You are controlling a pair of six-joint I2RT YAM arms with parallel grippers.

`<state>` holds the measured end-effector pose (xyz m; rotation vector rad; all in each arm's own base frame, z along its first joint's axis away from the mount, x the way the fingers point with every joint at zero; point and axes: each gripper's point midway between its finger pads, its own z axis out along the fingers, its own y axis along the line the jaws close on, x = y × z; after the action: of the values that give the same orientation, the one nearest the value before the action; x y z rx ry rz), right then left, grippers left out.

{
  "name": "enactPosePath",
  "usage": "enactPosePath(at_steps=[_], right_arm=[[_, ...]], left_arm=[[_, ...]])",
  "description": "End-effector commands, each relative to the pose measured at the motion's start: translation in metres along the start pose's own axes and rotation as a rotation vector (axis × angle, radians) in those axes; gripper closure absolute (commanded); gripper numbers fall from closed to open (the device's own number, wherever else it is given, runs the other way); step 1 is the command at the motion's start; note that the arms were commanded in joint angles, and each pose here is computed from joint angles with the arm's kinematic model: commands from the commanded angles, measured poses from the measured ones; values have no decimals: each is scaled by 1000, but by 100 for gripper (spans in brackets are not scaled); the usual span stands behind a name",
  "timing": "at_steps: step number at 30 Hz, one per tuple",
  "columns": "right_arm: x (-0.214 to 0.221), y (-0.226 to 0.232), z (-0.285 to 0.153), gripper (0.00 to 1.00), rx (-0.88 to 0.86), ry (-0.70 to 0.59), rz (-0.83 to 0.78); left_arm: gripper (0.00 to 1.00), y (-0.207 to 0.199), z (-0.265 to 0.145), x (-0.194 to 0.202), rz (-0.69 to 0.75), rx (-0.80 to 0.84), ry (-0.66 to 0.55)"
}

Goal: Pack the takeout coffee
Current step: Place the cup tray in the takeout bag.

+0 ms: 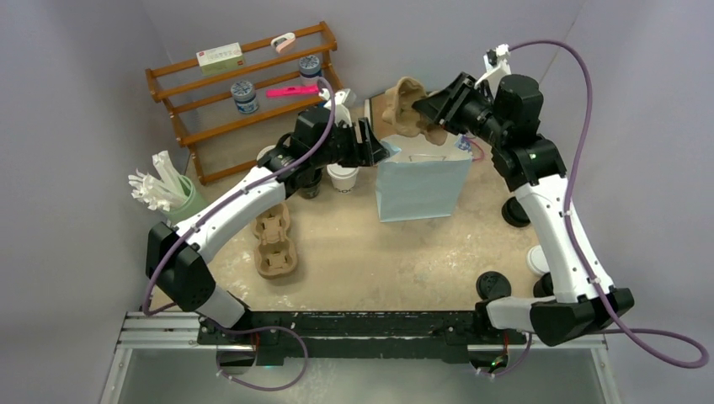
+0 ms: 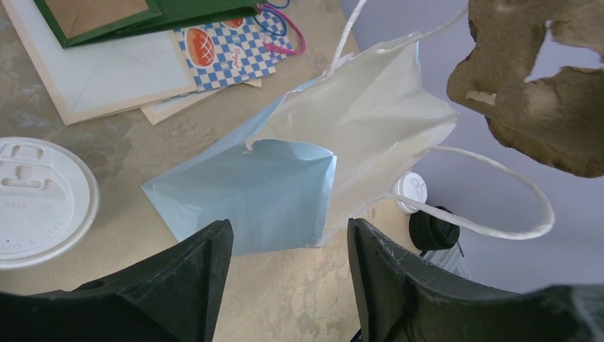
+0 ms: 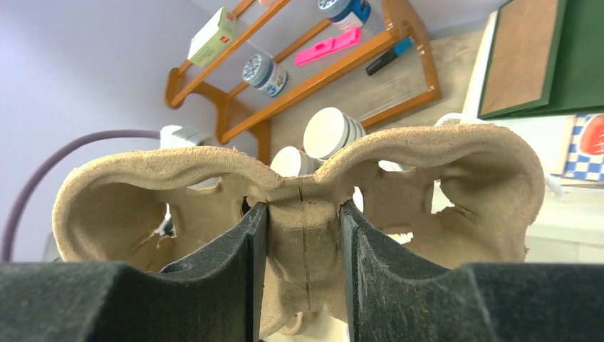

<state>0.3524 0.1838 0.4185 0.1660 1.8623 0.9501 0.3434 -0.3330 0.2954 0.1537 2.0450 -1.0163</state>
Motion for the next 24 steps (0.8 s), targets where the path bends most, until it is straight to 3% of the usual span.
enactPosePath(at_steps=[1, 11, 24], right_arm=[[-6, 28, -14, 78, -172, -11, 67], [10, -2, -16, 84, -250, -46, 96], [31, -32, -19, 86, -128, 36, 146]], left_arm=[[39, -17, 9, -4, 3, 63, 6], [41, -12, 16, 16, 22, 59, 89], [49, -17, 12, 22, 66, 64, 151]])
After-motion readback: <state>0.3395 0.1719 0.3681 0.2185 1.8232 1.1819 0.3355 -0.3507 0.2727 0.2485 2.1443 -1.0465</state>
